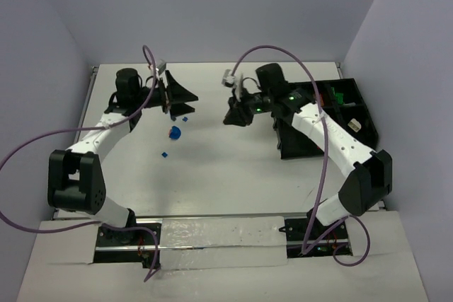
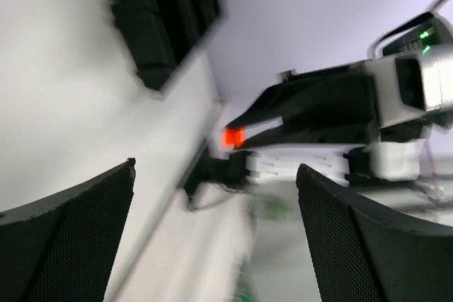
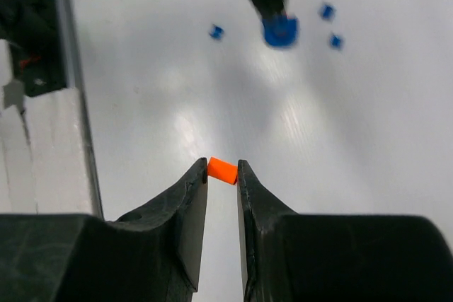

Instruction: Sort the legos into containers by color

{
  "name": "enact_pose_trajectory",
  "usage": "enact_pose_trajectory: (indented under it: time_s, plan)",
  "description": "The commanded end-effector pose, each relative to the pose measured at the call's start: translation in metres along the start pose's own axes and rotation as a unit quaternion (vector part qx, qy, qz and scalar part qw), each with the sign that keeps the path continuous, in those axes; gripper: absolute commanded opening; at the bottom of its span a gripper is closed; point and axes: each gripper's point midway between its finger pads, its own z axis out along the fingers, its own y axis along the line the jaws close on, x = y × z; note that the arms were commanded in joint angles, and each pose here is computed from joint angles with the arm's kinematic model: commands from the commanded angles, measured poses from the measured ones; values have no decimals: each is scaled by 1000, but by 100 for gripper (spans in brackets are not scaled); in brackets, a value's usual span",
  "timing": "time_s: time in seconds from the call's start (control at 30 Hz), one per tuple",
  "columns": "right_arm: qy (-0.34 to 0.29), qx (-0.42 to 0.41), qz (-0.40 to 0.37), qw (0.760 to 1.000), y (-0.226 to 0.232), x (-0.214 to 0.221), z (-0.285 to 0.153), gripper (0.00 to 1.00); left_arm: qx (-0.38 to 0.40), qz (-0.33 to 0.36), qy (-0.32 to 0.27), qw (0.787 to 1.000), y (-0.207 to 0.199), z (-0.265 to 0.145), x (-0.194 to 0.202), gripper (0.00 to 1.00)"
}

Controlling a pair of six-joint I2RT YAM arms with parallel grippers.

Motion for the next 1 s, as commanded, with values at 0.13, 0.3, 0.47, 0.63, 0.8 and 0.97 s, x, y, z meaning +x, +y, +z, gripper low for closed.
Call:
enact_pose_trajectory:
  time_s: [0.13,0.3,0.47,0.63,0.8,0.97]
  plan:
    - [71,247,107,960,-90,123,-150,0,-299,335,-91,889,38,-45,-51,99]
    - [142,351,190,906,-122,205,-218,0,-377,366,-93,846,63,-65,-64,99]
    - [165,386,242,875,-152,241,-243,0,-408,375,-77,829,83,-72,-65,99]
    - [174,402,259,861,-179,254,-249,0,-427,363,-61,826,100,-74,-64,99]
    - [192,414,266,849,-196,268,-252,3,-454,349,-48,818,118,-80,-61,99]
    - [205,432,272,835,-207,277,-257,38,-477,340,-32,810,141,-89,-58,99]
